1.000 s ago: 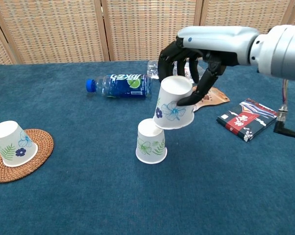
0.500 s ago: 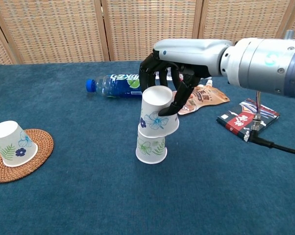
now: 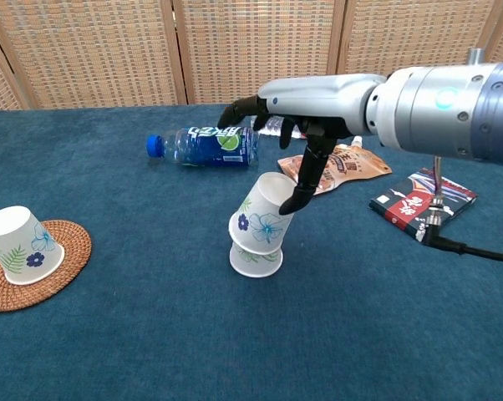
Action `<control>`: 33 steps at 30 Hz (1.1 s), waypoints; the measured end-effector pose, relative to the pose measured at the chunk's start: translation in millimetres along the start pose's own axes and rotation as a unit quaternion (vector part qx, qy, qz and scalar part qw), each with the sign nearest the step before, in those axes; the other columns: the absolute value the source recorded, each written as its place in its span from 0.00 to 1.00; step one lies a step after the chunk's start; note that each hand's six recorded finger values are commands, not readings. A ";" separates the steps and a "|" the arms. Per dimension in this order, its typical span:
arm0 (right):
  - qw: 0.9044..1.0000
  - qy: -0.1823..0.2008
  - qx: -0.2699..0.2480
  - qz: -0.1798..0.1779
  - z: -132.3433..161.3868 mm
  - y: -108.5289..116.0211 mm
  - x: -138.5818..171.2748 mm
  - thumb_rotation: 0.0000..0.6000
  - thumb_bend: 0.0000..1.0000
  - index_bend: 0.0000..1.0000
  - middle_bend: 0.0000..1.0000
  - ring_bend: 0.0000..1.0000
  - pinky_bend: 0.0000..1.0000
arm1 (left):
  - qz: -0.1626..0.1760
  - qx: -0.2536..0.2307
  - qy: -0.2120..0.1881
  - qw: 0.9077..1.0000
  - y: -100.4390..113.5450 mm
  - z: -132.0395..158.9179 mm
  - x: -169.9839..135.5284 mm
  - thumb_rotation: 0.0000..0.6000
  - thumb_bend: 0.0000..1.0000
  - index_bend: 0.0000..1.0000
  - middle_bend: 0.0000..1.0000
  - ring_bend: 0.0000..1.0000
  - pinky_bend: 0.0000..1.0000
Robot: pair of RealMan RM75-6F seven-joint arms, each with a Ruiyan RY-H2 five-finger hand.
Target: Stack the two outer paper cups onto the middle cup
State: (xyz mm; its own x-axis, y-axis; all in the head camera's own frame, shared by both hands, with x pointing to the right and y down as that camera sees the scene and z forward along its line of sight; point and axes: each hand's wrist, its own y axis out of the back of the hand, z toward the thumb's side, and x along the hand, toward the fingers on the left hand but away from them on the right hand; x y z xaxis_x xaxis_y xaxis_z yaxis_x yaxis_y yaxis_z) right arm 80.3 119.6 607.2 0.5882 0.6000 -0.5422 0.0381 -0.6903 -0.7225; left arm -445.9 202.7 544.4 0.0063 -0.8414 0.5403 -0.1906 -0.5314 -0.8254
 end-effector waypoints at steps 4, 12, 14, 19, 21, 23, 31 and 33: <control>1.000 0.004 -0.001 -0.003 3.0 5.7 5.6 1.00 0.00 0.05 0.05 0.07 0.20 | -0.001 0.001 -0.001 1.000 -0.5 0.4 -0.1 1.00 0.00 0.00 0.00 0.00 0.00; 1.000 -0.005 0.019 -0.021 -9.8 16.9 24.0 1.00 0.00 0.05 0.02 0.02 0.06 | -0.002 0.001 -0.001 1.000 -1.7 0.6 0.8 1.00 0.00 0.00 0.00 0.00 0.00; 0.999 -0.015 0.036 -0.030 -21.3 19.3 32.8 1.00 0.00 0.05 0.02 0.01 0.02 | -0.005 0.002 -0.001 1.000 -3.5 0.6 2.5 1.00 0.00 0.00 0.00 0.00 0.00; 0.994 -0.034 0.082 -0.063 -54.0 22.6 57.8 1.00 0.00 0.05 0.00 0.00 0.00 | -0.012 0.008 -0.010 1.000 -7.9 4.3 10.4 1.00 0.00 0.00 0.00 0.00 0.00; 0.990 -0.044 0.105 -0.082 -74.2 22.0 71.2 1.00 0.00 0.05 0.00 0.00 0.00 | -0.014 0.013 -0.019 1.000 -9.6 7.1 15.8 1.00 0.00 0.00 0.00 0.00 0.00; 0.986 -0.056 0.126 -0.098 -98.9 18.8 86.9 1.00 0.00 0.05 0.00 0.00 0.00 | -0.020 0.018 -0.029 0.999 -12.6 10.2 22.2 1.00 0.00 0.00 0.00 0.00 0.00; 0.966 -0.132 0.167 -0.144 -195.2 -3.6 172.9 1.00 0.00 0.01 0.00 0.00 0.00 | -0.059 0.058 -0.085 0.993 -38.8 29.3 54.5 1.00 0.00 0.00 0.00 0.00 0.00; 0.964 -0.146 0.158 -0.154 -204.6 -13.5 197.7 1.00 0.00 0.00 0.00 0.00 0.00 | -0.070 0.063 -0.102 0.990 -49.3 37.4 62.6 1.00 0.00 0.00 0.00 0.00 0.00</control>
State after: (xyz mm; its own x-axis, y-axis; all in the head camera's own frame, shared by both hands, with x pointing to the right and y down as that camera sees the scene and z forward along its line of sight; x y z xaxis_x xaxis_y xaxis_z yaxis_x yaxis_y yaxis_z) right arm 361.4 164.9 597.5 0.3337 0.8769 -0.3459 -0.1011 -0.3315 -0.9380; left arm -399.4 172.6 612.8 0.2246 -0.7547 0.6164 -0.0510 -0.6408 -0.7660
